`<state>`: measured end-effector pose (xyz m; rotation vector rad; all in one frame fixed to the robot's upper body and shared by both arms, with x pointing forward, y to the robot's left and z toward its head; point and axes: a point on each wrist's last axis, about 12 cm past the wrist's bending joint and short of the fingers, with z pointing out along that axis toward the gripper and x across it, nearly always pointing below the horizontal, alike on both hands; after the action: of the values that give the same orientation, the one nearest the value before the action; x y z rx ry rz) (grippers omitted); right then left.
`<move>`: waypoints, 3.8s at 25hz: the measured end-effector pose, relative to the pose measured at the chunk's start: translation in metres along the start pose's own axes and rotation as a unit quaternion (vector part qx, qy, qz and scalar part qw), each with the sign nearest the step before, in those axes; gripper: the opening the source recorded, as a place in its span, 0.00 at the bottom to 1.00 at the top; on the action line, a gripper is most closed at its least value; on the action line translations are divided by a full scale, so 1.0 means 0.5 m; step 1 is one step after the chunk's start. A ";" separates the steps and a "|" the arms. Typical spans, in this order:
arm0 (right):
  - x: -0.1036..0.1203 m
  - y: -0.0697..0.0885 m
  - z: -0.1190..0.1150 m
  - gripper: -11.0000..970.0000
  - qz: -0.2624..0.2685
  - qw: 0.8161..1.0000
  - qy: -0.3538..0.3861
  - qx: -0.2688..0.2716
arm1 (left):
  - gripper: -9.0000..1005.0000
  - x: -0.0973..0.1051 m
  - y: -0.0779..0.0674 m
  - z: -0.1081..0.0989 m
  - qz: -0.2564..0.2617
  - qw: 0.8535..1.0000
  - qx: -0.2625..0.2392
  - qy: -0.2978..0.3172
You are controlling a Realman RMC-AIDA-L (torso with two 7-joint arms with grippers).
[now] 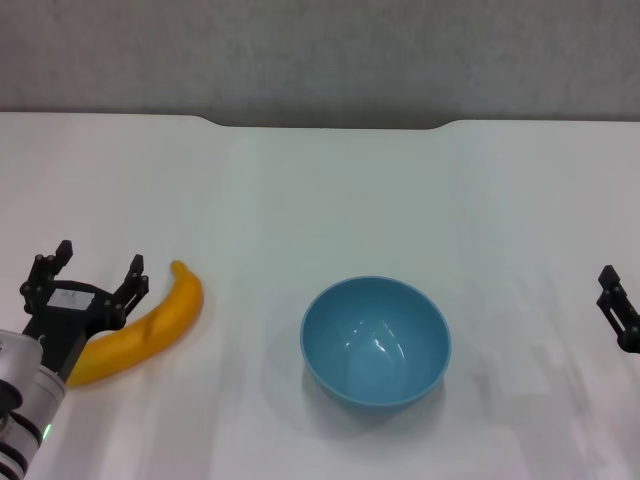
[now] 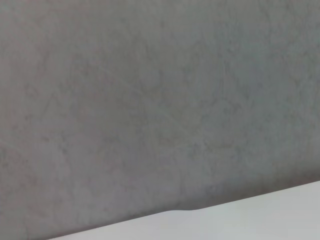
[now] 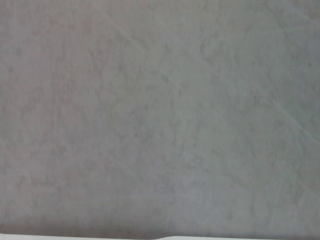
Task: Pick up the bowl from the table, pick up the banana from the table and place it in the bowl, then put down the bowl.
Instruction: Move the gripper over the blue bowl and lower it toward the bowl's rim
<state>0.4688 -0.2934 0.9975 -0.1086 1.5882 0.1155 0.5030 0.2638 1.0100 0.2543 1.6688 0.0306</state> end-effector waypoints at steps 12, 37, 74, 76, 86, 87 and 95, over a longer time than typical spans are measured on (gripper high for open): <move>-0.003 0.004 0.006 0.73 0.002 1.000 -0.004 -0.003 | 0.89 -0.001 -0.001 0.003 -0.009 1.000 0.004 0.001; -0.051 0.019 0.131 0.72 0.086 0.991 0.032 -0.101 | 0.89 -0.069 -0.034 0.085 0.005 0.998 0.042 0.046; -0.284 0.130 0.421 0.70 0.023 0.861 0.390 -0.327 | 0.89 -0.063 -0.046 0.098 0.016 0.996 0.057 0.060; -0.283 0.148 0.421 0.70 0.020 0.850 0.409 -0.332 | 0.89 -0.063 -0.046 0.099 0.017 0.996 0.057 0.059; -0.258 0.169 0.405 0.69 0.014 0.819 0.474 -0.322 | 0.89 -0.073 -0.051 0.107 0.018 0.997 0.062 0.053; -0.253 0.172 0.403 0.69 0.013 0.818 0.477 -0.322 | 0.89 -0.073 -0.051 0.108 0.018 0.997 0.062 0.052; -0.215 0.188 0.400 0.69 -0.010 0.821 0.487 -0.297 | 0.89 -0.081 -0.055 0.114 0.018 0.997 0.065 0.047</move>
<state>0.6555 -0.1721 1.1015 -0.7765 2.5249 0.6215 0.5586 0.2222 1.0381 0.3865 1.7624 -0.0389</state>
